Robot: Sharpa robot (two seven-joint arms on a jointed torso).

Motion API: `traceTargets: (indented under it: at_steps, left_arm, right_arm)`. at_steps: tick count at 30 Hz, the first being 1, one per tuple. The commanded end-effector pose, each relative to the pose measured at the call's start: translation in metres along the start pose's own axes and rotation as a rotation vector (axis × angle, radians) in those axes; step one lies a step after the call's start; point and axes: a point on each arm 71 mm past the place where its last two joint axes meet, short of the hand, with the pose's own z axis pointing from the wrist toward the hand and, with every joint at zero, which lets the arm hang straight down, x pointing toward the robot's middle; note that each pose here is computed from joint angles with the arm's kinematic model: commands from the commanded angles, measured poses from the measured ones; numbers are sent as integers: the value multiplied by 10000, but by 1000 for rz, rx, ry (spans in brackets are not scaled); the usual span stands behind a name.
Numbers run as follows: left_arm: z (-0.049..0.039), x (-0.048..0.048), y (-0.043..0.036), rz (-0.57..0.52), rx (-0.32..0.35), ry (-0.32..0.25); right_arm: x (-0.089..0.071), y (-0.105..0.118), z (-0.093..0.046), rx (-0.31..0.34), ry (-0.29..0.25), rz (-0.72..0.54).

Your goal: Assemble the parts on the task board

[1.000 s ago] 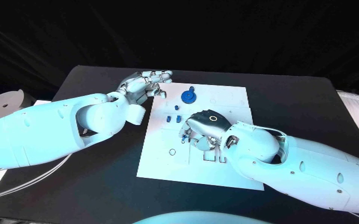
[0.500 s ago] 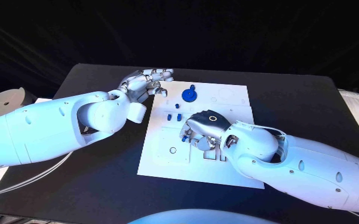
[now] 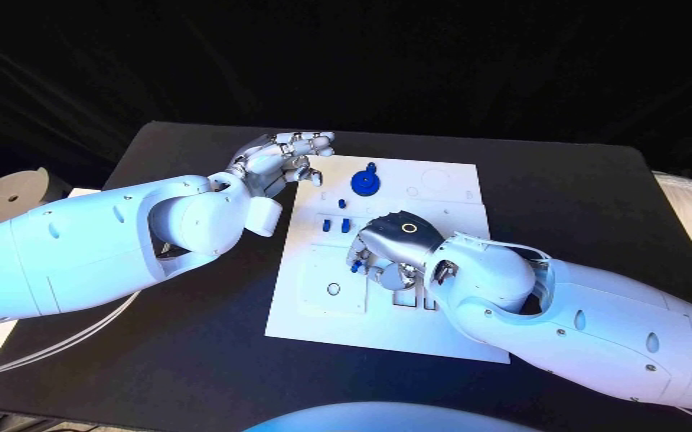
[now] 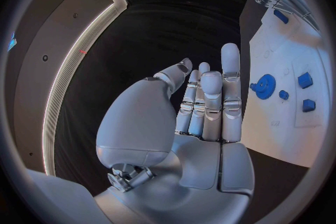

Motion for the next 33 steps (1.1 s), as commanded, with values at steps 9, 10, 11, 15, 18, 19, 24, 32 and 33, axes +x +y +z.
traceTargets:
  at_steps: [9,10,11,15,18,19,24,32,33]
  left_arm:
    - [-2,36,-3,-5,4,26]
    - [-3,36,-3,-5,4,27]
    - [-3,36,-3,-5,3,27]
    - [-5,32,-4,-5,2,26]
    - [-8,28,-5,-5,1,25]
    - [-8,28,-5,-5,1,25]
    - [-9,24,-4,-5,-1,24]
    - [-8,15,-4,-4,-3,23]
    - [-9,10,-4,-4,-3,22]
  right_arm:
    - [97,40,51,25,64,-72]
    - [101,42,53,26,66,-73]
    - [104,44,54,26,67,-75]
    - [106,35,54,32,62,-76]
    - [98,21,50,39,45,-72]
    - [96,17,49,41,41,-71]
    - [70,9,40,42,2,-61]
    - [-30,9,-67,20,-101,-32]
    - [-62,0,-105,19,-121,-25]
